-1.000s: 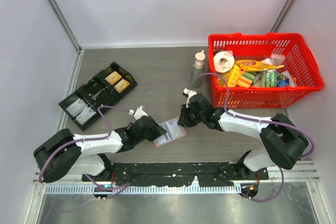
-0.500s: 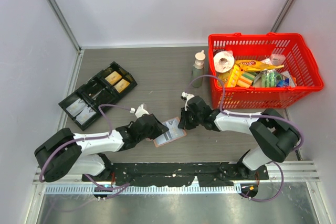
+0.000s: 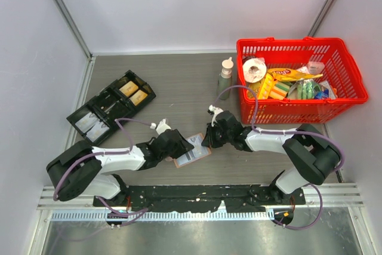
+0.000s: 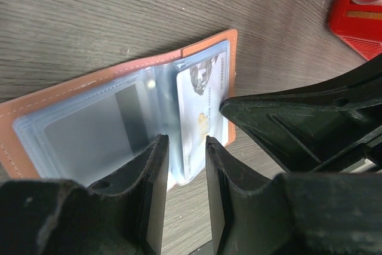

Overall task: Take the credit cards out of the card holder
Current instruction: Remove the credit card from the card holder.

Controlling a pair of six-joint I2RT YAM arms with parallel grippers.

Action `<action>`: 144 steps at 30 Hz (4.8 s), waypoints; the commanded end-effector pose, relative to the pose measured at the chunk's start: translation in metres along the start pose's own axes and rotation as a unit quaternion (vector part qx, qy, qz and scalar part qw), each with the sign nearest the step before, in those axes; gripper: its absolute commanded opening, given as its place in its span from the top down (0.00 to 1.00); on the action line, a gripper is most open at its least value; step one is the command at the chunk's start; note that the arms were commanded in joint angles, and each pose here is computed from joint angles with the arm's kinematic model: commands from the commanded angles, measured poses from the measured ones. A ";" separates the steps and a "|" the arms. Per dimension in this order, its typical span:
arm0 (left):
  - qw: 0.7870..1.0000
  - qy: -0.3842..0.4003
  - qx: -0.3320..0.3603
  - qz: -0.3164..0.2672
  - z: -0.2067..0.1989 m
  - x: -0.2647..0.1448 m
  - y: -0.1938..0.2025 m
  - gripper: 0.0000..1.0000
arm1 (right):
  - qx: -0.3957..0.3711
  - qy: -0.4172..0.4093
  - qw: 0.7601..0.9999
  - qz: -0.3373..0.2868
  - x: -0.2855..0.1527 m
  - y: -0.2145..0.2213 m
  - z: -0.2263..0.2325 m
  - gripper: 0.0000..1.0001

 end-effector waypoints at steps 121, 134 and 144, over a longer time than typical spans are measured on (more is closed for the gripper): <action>0.997 0.074 -0.006 -0.022 -0.022 0.010 -0.003 0.83 | 0.039 0.030 0.998 0.047 0.002 0.026 -0.030 0.99; 0.998 0.064 -0.021 -0.011 -0.016 0.017 0.004 0.86 | 0.040 0.027 0.998 0.049 0.003 0.026 -0.030 0.99; 0.999 0.038 -0.031 -0.018 -0.001 0.001 0.002 1.00 | 0.045 0.044 0.997 0.047 0.003 0.026 -0.038 0.99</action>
Point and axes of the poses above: each gripper's point midway between its finger pads, its own x axis out along the fingers, its own z axis along the line the jaws close on, y = z × x, the point moved 2 cm from there along -x, back along the fingers, and after that the axes turned 14 degrees about x, right-handed, at the moved point
